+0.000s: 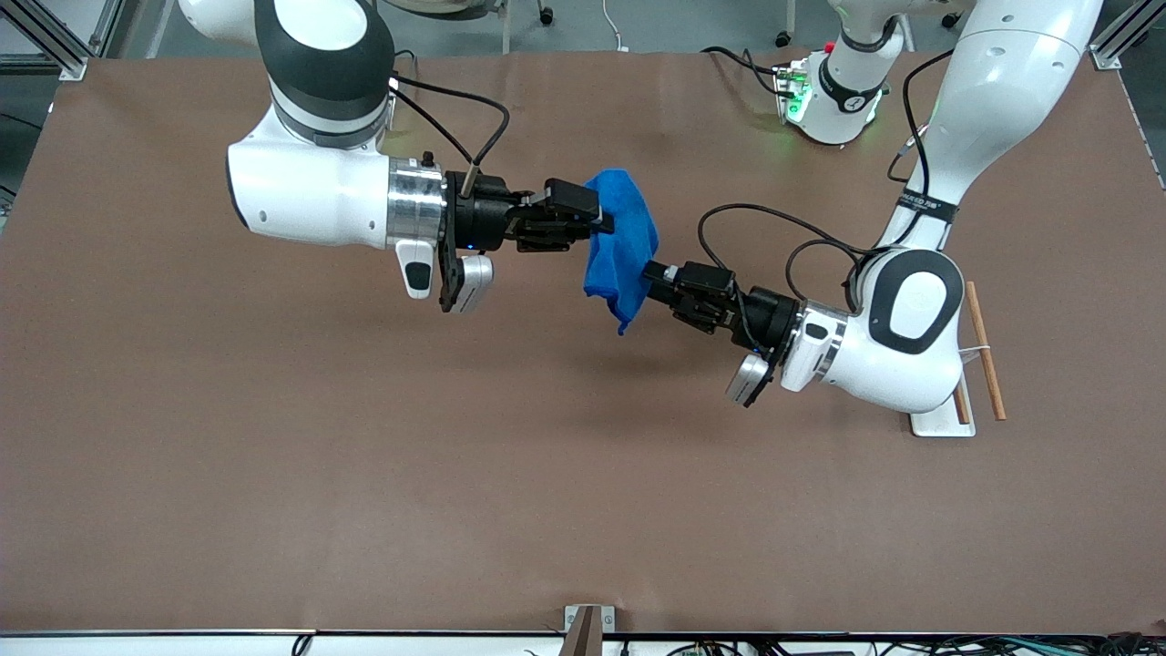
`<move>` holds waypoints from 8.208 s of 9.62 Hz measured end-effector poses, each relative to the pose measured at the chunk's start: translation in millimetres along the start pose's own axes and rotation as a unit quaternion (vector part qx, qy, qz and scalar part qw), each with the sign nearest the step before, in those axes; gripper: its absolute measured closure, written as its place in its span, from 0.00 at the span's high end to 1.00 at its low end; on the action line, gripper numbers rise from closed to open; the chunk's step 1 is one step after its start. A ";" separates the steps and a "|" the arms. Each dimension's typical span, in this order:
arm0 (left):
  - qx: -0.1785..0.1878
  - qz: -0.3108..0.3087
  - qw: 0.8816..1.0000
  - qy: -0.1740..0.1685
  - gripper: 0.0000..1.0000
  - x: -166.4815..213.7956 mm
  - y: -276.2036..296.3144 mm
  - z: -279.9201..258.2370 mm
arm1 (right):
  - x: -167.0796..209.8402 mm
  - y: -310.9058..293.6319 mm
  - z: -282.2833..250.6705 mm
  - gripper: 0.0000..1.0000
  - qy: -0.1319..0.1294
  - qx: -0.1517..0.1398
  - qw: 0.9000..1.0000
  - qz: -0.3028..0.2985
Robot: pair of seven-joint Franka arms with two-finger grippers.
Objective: Right arm passes towel to left arm to hang
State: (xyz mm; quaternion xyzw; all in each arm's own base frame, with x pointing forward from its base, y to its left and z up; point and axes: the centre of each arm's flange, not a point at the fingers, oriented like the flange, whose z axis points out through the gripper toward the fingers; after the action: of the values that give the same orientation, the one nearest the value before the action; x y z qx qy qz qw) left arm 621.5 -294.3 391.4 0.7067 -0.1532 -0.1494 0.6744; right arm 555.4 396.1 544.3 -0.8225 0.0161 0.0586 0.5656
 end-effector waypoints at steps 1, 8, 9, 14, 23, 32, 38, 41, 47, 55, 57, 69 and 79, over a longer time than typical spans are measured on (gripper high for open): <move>-0.001 0.002 1.000 -0.002 0.44 0.4 2.3 3.0 | 0.0 0.1 0.0 0.14 0.000 0.000 1.000 0.000; -0.003 0.015 1.000 0.003 0.02 3.6 15.2 -9.4 | 2.0 0.9 -2.9 0.15 0.002 0.002 1.000 0.001; -0.002 0.017 1.000 0.003 0.02 4.2 17.2 -10.1 | 3.1 1.4 -4.6 0.27 0.004 0.003 1.000 0.002; 0.008 0.028 1.000 0.008 0.02 6.0 26.9 -19.0 | 21.8 16.3 -34.4 1.00 0.030 -0.049 0.998 -0.019; 0.376 -0.117 0.919 0.033 0.02 -27.3 73.2 -135.6 | 70.2 126.6 -281.8 1.00 0.090 -0.355 0.930 -0.028; 0.568 -0.264 0.770 0.121 0.02 -80.2 72.0 -246.1 | -40.4 67.0 -450.9 1.00 0.105 -0.525 0.845 0.005; 0.590 -0.311 0.732 0.139 0.02 -107.6 53.0 -296.0 | -79.3 53.4 -483.0 1.00 0.091 -0.556 0.826 0.030; 0.591 -0.317 0.729 0.134 0.02 -128.2 47.7 -329.0 | -75.0 54.7 -476.6 1.00 0.080 -0.559 0.825 0.018; 0.603 -0.312 0.726 0.109 0.02 -166.9 42.4 -381.6 | -32.8 81.4 -460.8 1.00 0.087 -0.563 0.822 0.003; 0.620 -0.309 0.716 0.085 0.07 -196.7 10.5 -429.9 | -32.5 62.6 -465.4 1.00 0.106 -0.564 0.819 -0.009; 0.631 -0.294 0.715 0.071 0.12 -199.1 2.0 -438.8 | -34.1 51.7 -466.8 1.00 0.114 -0.564 0.818 -0.017; 0.706 -0.078 0.697 0.096 1.00 -108.9 201.7 -260.7 | -40.2 62.7 -458.0 1.00 0.074 -0.563 0.823 0.007; 0.706 -0.085 0.690 0.131 1.00 -180.1 279.8 -162.5 | -40.5 64.9 -460.5 1.00 0.075 -0.563 0.823 0.010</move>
State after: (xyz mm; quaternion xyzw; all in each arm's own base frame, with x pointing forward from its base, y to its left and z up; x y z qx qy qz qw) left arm 521.6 -83.7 679.1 0.9969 -0.0626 0.0405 -0.0262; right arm 545.1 -58.1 651.4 -0.9995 0.0312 0.0016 0.0010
